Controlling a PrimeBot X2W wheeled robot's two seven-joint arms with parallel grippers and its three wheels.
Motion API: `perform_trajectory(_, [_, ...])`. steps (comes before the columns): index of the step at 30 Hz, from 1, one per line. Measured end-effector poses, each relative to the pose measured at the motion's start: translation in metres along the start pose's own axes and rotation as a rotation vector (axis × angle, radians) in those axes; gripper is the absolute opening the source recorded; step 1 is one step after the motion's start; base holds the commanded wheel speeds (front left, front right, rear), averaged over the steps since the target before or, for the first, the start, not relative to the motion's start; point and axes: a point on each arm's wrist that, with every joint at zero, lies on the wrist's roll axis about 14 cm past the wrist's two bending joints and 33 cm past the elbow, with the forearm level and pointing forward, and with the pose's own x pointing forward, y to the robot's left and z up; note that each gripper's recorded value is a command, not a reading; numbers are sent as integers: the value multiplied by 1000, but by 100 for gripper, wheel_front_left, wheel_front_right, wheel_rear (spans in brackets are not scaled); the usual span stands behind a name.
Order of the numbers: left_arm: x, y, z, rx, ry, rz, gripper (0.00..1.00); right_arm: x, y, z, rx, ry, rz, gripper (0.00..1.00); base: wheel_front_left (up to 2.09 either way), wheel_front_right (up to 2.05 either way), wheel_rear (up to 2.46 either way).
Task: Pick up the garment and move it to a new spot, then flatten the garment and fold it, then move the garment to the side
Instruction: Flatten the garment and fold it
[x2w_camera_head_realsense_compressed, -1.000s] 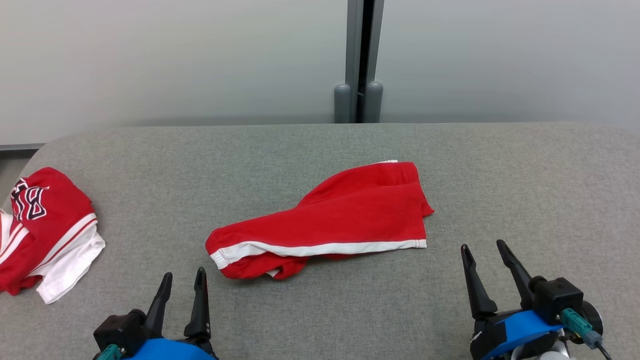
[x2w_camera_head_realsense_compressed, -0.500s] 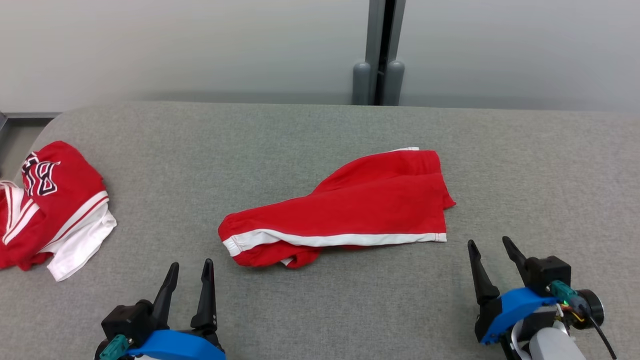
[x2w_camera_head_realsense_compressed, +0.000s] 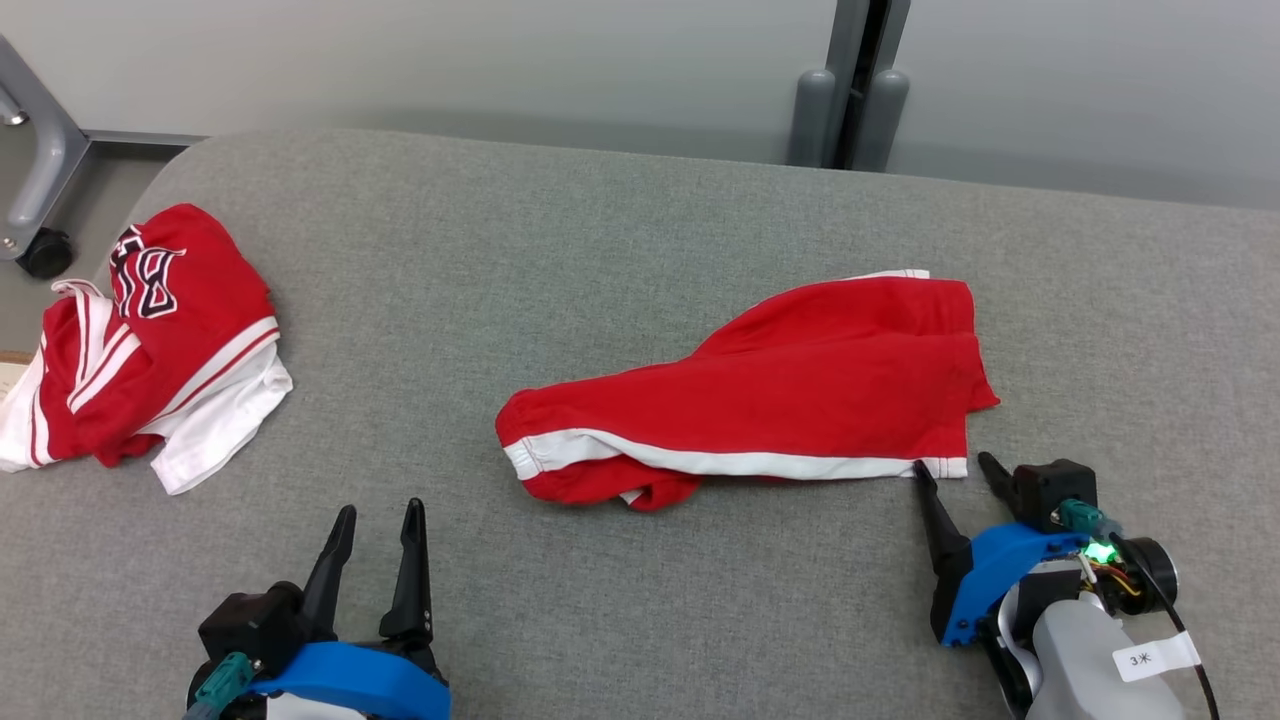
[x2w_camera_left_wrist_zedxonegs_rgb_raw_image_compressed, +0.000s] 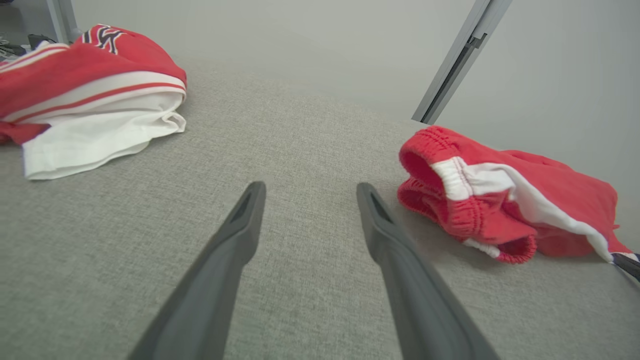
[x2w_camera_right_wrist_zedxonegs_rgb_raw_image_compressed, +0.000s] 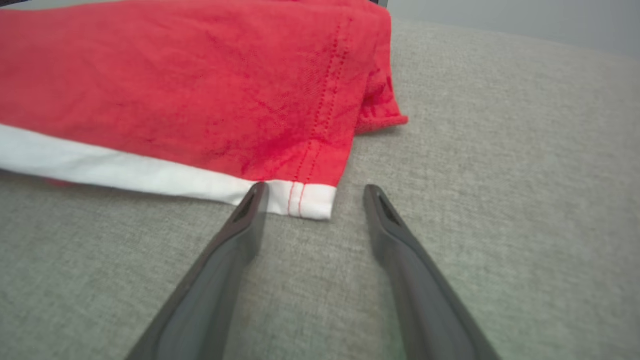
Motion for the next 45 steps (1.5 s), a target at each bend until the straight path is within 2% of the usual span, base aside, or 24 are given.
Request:
perform_trajectory(1, [0,1,0,-1,1,4,100,2,1,0,-2,1,4,84,0,0,0])
perform_trajectory(2, [0,2,-1,-1,2,6,100,3,2,0,-3,3,8,60,0,0,0])
perform_trajectory(3, [0,2,-1,-2,3,8,100,5,3,0,-4,3,11,48,0,0,0])
perform_trajectory(5, [0,3,-1,-4,3,11,100,7,5,0,-3,4,17,41,0,0,0])
perform_trajectory(8, [2,2,-1,-5,4,9,100,9,6,2,-3,-1,21,25,0,0,0])
perform_trajectory(11, [5,-3,-2,-4,5,-9,100,9,5,10,-1,-29,20,0,0,0,0])
perform_trajectory(21, [14,-60,-14,-134,64,-170,100,1,1,24,17,-94,10,0,0,0,0])
perform_trajectory(31, [26,-83,-21,-163,139,-261,100,-3,1,26,23,-109,11,0,0,0,0])
perform_trajectory(32, [27,-83,-21,-162,144,-268,89,-3,1,28,25,-112,11,0,0,0,0])
perform_trajectory(33, [28,-85,-19,-174,141,-272,49,-3,0,29,24,-116,11,0,0,0,0])
perform_trajectory(34, [30,-87,-17,-186,136,-279,33,-4,-1,31,27,-123,8,0,0,0,0])
perform_trajectory(35, [31,-91,-15,-188,132,-292,6,-4,-2,33,34,-131,4,0,0,0,0])
perform_trajectory(36, [32,-93,-12,-185,123,-303,0,-5,-3,36,41,-141,0,0,0,0,0])
perform_trajectory(40, [36,-97,8,-170,67,-339,0,-8,-7,58,66,-210,-10,0,0,0,0])
perform_trajectory(45, [38,-104,44,-106,-32,-405,0,-21,-8,117,95,-398,-4,0,0,0,0])
